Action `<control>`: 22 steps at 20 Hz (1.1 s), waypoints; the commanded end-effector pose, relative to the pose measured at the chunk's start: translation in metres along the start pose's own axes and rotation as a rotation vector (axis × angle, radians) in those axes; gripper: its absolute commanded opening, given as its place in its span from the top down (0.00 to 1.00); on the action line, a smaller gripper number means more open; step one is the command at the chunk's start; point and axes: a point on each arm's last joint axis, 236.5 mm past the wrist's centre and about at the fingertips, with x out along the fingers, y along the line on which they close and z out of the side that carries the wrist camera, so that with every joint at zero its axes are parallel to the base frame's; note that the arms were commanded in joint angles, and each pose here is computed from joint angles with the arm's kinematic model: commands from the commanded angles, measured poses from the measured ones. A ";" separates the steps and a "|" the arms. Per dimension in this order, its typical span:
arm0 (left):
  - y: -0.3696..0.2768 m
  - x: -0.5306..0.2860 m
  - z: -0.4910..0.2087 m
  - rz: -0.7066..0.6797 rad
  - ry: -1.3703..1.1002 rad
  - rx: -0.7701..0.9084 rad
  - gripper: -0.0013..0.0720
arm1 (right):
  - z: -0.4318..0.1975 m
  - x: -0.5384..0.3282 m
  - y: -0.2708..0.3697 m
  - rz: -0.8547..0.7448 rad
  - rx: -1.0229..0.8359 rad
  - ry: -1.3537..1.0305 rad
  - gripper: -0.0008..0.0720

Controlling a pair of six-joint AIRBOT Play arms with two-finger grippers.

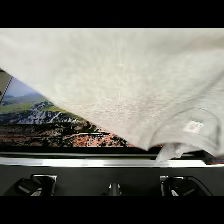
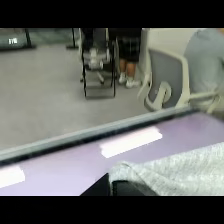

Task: Fold the shirts.

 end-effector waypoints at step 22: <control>-0.019 0.077 -0.332 0.013 0.772 -0.455 0.95 | -0.337 0.202 0.099 0.544 0.612 0.919 0.37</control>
